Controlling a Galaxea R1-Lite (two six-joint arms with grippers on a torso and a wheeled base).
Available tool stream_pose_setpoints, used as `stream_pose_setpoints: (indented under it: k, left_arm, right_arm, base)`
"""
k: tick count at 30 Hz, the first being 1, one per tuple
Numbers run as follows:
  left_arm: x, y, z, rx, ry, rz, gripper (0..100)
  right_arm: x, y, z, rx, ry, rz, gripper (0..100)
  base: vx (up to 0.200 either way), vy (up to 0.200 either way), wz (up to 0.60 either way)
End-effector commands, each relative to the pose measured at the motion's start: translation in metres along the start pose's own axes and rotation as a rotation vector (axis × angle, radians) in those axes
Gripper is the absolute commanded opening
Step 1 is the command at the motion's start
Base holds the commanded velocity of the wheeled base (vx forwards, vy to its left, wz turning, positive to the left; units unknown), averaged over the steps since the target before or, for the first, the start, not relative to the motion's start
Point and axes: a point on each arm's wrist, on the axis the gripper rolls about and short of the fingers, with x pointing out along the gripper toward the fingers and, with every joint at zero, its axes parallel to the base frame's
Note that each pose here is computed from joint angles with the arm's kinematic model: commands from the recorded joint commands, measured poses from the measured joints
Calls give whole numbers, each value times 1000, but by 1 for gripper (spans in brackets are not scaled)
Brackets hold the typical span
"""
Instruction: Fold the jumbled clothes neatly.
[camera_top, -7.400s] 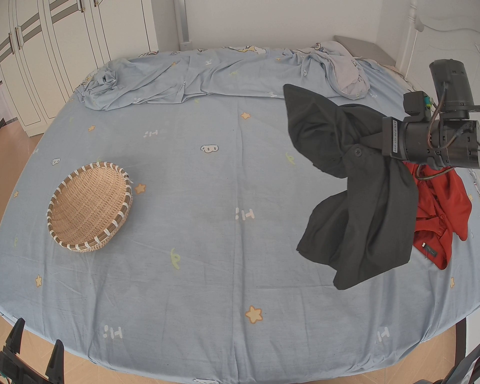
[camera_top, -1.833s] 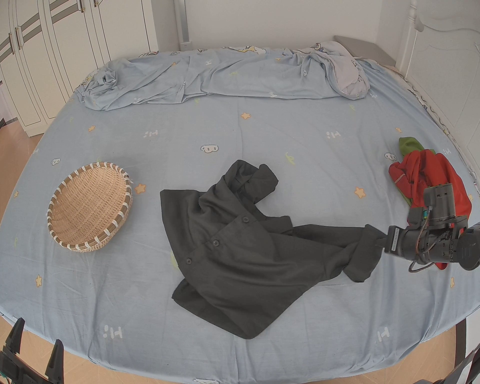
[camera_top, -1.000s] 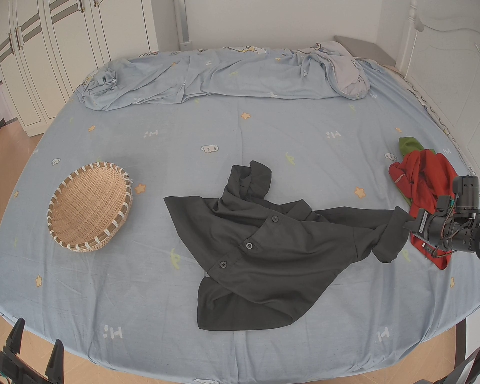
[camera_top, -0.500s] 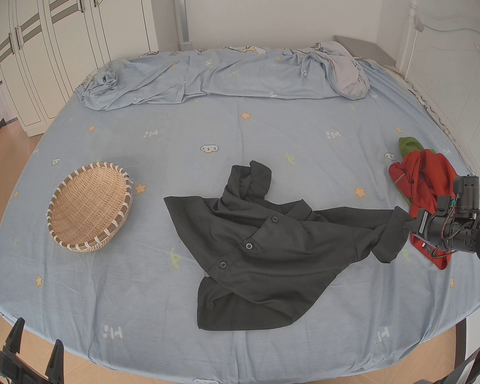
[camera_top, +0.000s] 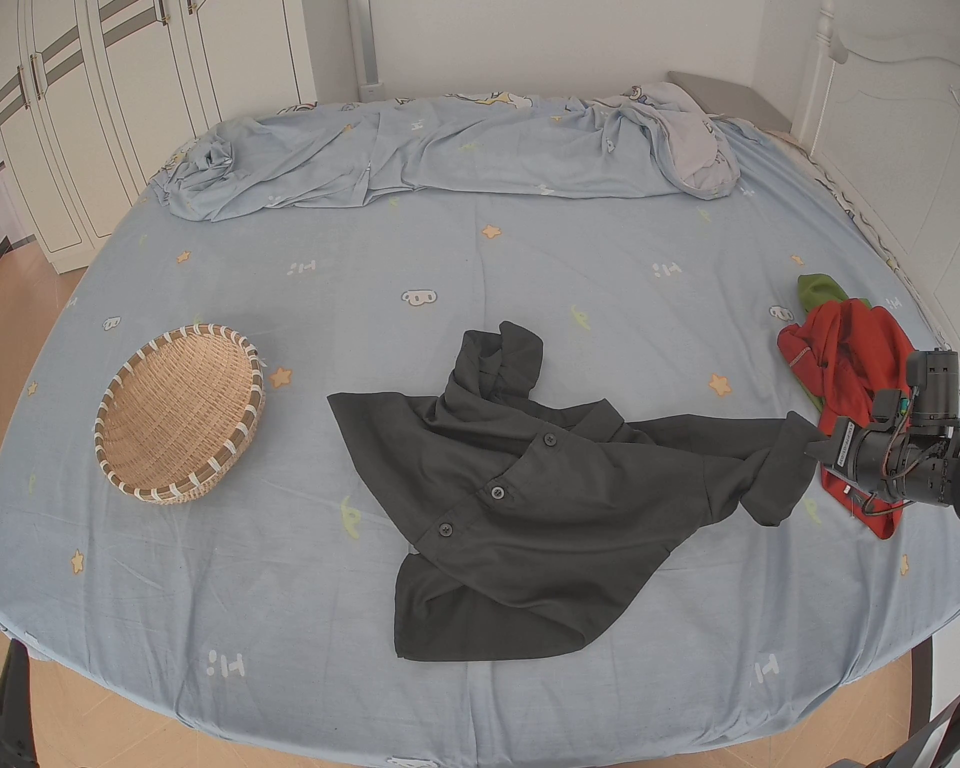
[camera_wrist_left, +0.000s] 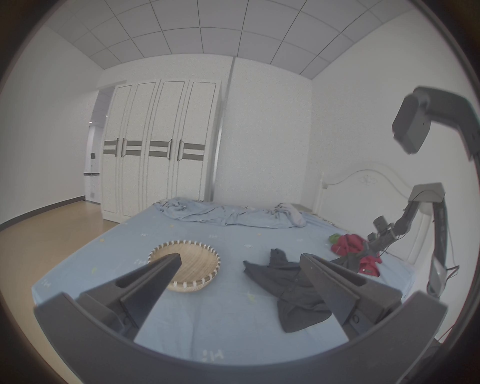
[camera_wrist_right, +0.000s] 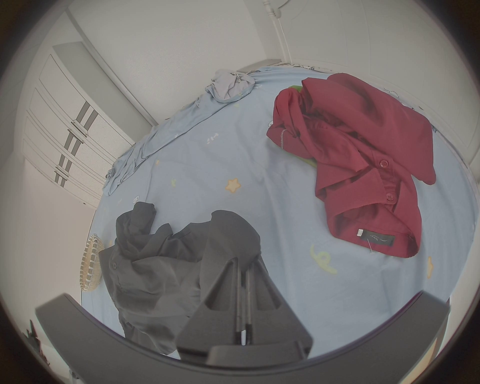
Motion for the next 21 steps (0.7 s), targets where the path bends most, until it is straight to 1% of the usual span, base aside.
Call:
stream_pose_setpoints:
  k: [1, 3, 5, 10, 12, 14, 15, 18, 19, 21]
  left_arm:
    - [27, 4, -5, -36, 197, -123, 100]
    - [48, 5, -3, -57, 282, -138, 100]
    - [62, 6, -2, -82, 340, -157, 100]
    - [101, 2, -10, -183, 522, -269, 100]
    - [116, -3, -17, -236, 607, -316, 100]
    - [132, -9, -23, -311, 688, -340, 100]
    - [144, -13, -30, -368, 747, -351, 100]
    - [166, -23, -44, -455, 835, -378, 100]
    - [168, -24, -45, -460, 840, -381, 100]
    - [186, -28, -59, -493, 889, -402, 100]
  right_arm:
    - [-2, 3, -1, -6, -1, 11, 0]
    - [-2, 4, -1, -6, 6, 21, 0]
    - [-2, 4, -1, -7, 10, 31, 0]
    - [-2, 6, -2, -9, 14, 42, 0]
    - [-2, 7, -2, -11, 17, 45, 0]
    - [-2, 7, -3, -12, 18, 46, 0]
    - [-2, 7, -3, -12, 19, 45, 0]
    - [-2, 7, -3, -12, 20, 46, 0]
    - [-2, 7, -3, -12, 20, 46, 0]
    - [-1, 7, -3, -12, 23, 46, 0]
  base:
    - [0, 0, 0]
    - [0, 0, 0]
    - [0, 0, 0]
    - [0, 0, 0]
    - [0, 0, 0]
    - [0, 0, 0]
    - [0, 0, 0]
    - [0, 0, 0]
    - [0, 0, 0]
    - [0, 0, 0]
